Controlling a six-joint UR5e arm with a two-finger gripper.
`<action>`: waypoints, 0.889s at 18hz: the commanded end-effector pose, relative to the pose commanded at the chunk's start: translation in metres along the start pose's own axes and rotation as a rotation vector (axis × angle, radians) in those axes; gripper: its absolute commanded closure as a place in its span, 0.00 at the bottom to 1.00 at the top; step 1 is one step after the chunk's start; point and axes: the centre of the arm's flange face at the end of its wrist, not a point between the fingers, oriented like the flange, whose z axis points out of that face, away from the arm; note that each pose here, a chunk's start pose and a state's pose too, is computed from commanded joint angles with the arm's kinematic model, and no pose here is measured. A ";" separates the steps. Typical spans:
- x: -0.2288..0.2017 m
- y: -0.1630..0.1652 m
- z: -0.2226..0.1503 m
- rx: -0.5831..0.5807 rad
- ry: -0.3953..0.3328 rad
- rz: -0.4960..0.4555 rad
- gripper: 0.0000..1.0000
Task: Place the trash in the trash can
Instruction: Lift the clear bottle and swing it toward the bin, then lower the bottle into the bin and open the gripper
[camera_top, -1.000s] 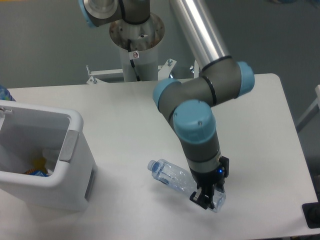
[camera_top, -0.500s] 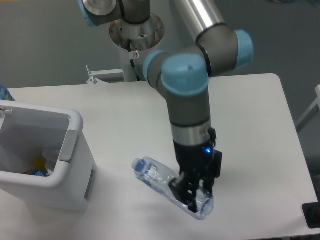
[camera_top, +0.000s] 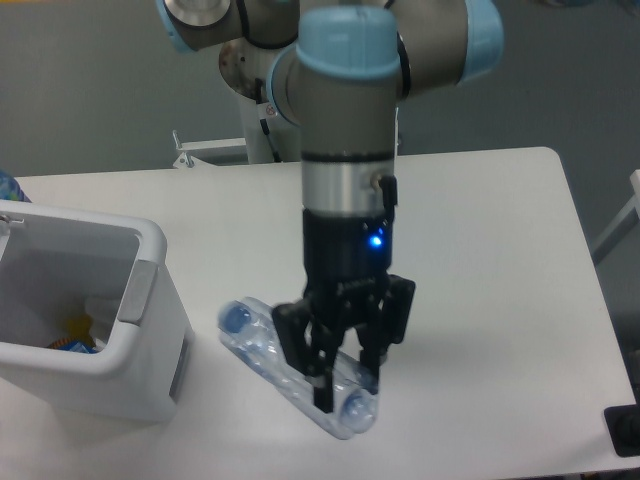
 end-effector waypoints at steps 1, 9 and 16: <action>0.007 -0.001 -0.008 0.005 0.030 0.007 0.48; 0.059 0.016 -0.012 -0.013 0.145 0.064 0.48; 0.097 0.074 0.018 -0.065 0.200 0.120 0.44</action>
